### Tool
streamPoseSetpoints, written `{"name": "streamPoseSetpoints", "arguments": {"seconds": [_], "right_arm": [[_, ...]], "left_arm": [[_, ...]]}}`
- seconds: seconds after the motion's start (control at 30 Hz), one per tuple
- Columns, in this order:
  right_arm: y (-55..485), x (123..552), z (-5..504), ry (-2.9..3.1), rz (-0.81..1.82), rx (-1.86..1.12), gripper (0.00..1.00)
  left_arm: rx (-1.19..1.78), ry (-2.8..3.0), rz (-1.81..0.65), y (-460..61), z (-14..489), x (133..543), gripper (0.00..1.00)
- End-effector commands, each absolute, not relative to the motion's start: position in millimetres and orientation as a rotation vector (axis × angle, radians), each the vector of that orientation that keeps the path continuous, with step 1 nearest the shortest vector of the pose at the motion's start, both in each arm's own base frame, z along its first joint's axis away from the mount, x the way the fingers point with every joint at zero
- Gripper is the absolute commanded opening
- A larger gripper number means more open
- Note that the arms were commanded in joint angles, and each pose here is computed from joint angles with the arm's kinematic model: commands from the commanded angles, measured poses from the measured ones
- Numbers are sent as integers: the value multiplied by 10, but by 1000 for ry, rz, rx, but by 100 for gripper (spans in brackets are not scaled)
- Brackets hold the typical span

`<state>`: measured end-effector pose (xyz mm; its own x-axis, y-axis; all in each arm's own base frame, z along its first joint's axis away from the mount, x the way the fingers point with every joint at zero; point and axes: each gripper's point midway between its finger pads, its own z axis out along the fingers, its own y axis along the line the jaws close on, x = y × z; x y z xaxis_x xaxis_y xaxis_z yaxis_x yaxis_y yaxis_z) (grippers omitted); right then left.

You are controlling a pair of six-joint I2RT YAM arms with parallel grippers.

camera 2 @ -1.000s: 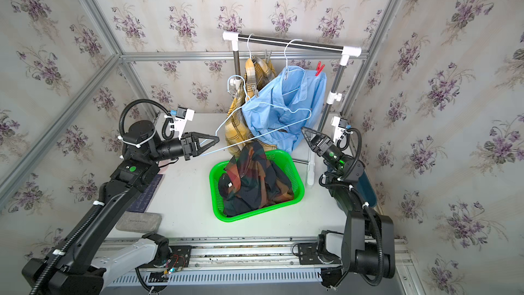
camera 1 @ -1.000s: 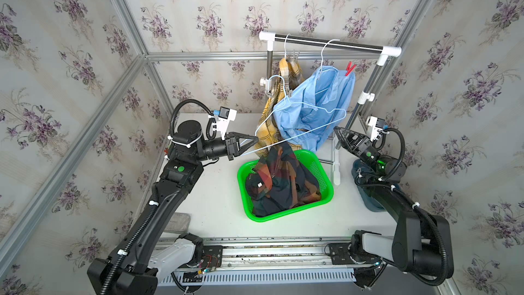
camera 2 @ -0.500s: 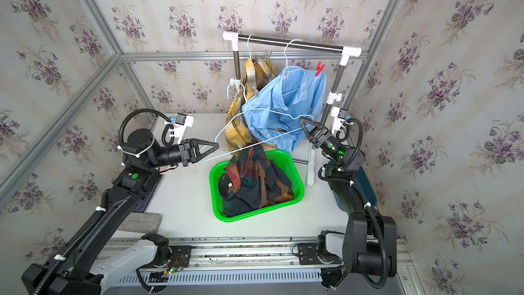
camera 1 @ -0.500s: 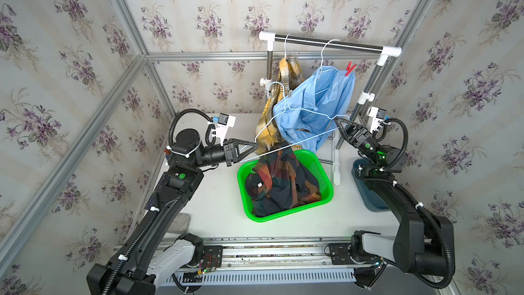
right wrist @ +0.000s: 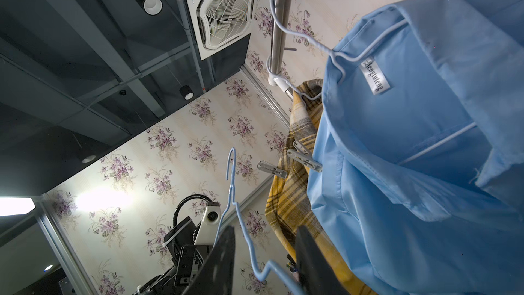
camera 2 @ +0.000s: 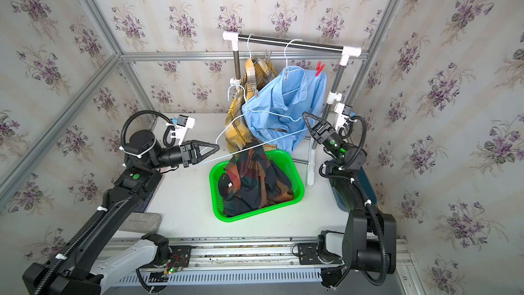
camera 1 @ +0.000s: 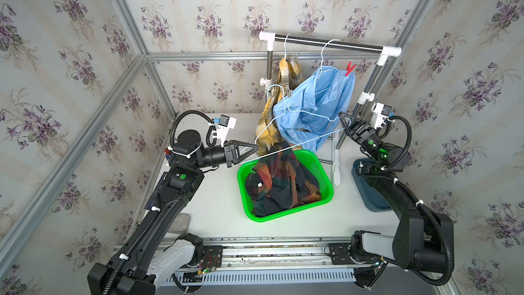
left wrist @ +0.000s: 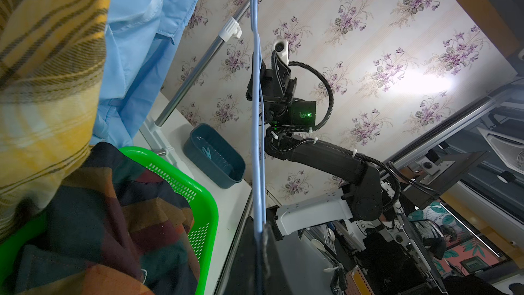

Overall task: Remove the clothespins securing long-sleeve shirts to the hanger
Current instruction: Place the hanger on the clothesline.

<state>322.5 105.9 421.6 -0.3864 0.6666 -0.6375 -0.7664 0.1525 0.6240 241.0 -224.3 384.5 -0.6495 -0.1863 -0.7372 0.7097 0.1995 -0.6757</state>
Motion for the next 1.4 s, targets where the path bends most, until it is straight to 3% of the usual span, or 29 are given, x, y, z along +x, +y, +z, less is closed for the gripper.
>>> {"name": "streamPoseSetpoints", "arguments": {"seconds": [0.0, 0.23, 0.27, 0.33, 0.43, 0.5, 0.63, 0.93, 1.17, 1.37], "right_arm": [[1081, 3127, 4342, 1189, 1540, -147, 26], [1108, 3066, 4397, 1192, 1544, -153, 0], [1104, 3048, 4420, 1187, 1544, -151, 0], [1102, 2979, 4506, 1163, 1542, -161, 0], [1079, 2918, 4667, 1152, 1502, -146, 0], [1054, 2840, 4823, 1132, 1458, -141, 0], [1029, 2655, 5181, 1103, 1389, -155, 0], [747, 2176, 5963, 1045, 895, -108, 0], [464, 1817, 6377, 1034, 553, -42, 0], [209, 1584, 6445, 1063, 340, 46, 0]], "left_arm": [[499, 1710, -1553, -2249, 3897, 2417, 0], [507, 1691, -1549, -2252, 3929, 2427, 0], [506, 1688, -1547, -2250, 3942, 2429, 1], [504, 1678, -1537, -2242, 3970, 2430, 19], [491, 1673, -1505, -2216, 4030, 2450, 57], [475, 1692, -1450, -2178, 4053, 2471, 77], [402, 1722, -1312, -2012, 4120, 2511, 97], [118, 1863, -779, -1258, 4046, 2652, 99], [88, 1935, -779, -1238, 3829, 2590, 99], [91, 1983, -781, -1259, 3667, 2554, 99]]}}
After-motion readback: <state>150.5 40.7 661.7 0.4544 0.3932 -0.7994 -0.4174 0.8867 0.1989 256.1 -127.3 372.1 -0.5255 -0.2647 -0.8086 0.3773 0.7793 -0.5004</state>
